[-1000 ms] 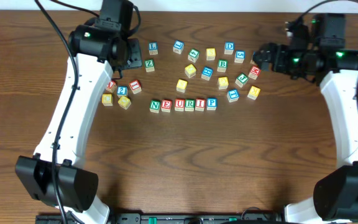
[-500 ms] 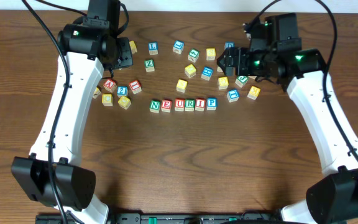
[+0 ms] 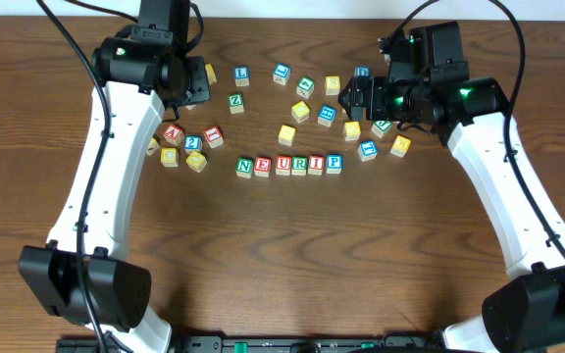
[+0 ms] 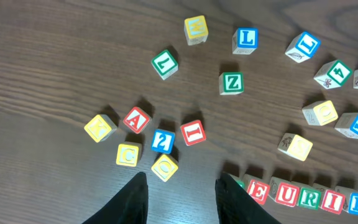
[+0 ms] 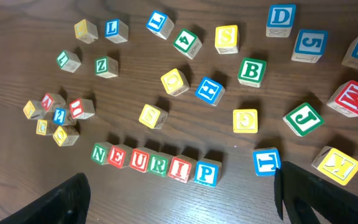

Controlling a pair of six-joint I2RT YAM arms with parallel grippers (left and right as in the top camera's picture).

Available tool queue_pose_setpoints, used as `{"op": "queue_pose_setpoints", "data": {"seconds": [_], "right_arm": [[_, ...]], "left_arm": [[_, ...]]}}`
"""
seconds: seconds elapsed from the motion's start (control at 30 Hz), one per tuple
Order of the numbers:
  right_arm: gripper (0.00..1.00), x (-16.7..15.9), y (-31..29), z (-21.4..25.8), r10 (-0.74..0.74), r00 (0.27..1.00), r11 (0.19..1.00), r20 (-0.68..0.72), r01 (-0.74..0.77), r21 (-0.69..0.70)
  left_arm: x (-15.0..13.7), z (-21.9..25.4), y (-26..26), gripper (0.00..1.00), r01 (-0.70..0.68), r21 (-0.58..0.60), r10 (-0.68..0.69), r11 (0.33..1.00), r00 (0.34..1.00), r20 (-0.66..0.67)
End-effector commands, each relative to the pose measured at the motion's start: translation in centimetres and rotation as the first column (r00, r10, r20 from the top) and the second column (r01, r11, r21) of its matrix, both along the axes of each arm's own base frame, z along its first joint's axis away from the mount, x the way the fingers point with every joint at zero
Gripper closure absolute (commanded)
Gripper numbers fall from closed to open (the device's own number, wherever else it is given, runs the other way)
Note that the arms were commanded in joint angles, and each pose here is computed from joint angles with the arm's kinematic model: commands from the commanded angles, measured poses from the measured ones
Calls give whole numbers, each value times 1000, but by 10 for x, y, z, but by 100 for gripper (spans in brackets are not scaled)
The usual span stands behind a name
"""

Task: Spell out NEURIPS
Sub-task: 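Move the right gripper from its park pose over the upper-right blocks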

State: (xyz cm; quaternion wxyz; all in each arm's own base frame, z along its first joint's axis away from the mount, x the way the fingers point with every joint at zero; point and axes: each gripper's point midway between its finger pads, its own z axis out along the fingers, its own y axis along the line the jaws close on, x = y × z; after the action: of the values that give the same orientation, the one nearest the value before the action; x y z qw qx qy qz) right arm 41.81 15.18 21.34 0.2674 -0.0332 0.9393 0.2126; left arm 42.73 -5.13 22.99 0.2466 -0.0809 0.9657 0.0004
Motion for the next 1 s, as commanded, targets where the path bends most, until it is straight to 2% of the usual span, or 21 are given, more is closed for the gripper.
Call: {"op": "queue_pose_setpoints", "data": {"seconds": [0.0,0.63,0.97], "right_arm": [[8,-1,0,-6,-16,1000,1000,-21,16,0],[21,4,-10,5,-105,994,994,-38,104,-30],[21,32,-1,3,-73,987,992,-142,57,-115]], "left_arm": [[3,-8,1,65,5,3,-5,1000,1000,-14],[7,-7,0,64,5,0,-5,1000,1000,1],[7,-7,0,64,5,0,-5,1000,1000,0]]}}
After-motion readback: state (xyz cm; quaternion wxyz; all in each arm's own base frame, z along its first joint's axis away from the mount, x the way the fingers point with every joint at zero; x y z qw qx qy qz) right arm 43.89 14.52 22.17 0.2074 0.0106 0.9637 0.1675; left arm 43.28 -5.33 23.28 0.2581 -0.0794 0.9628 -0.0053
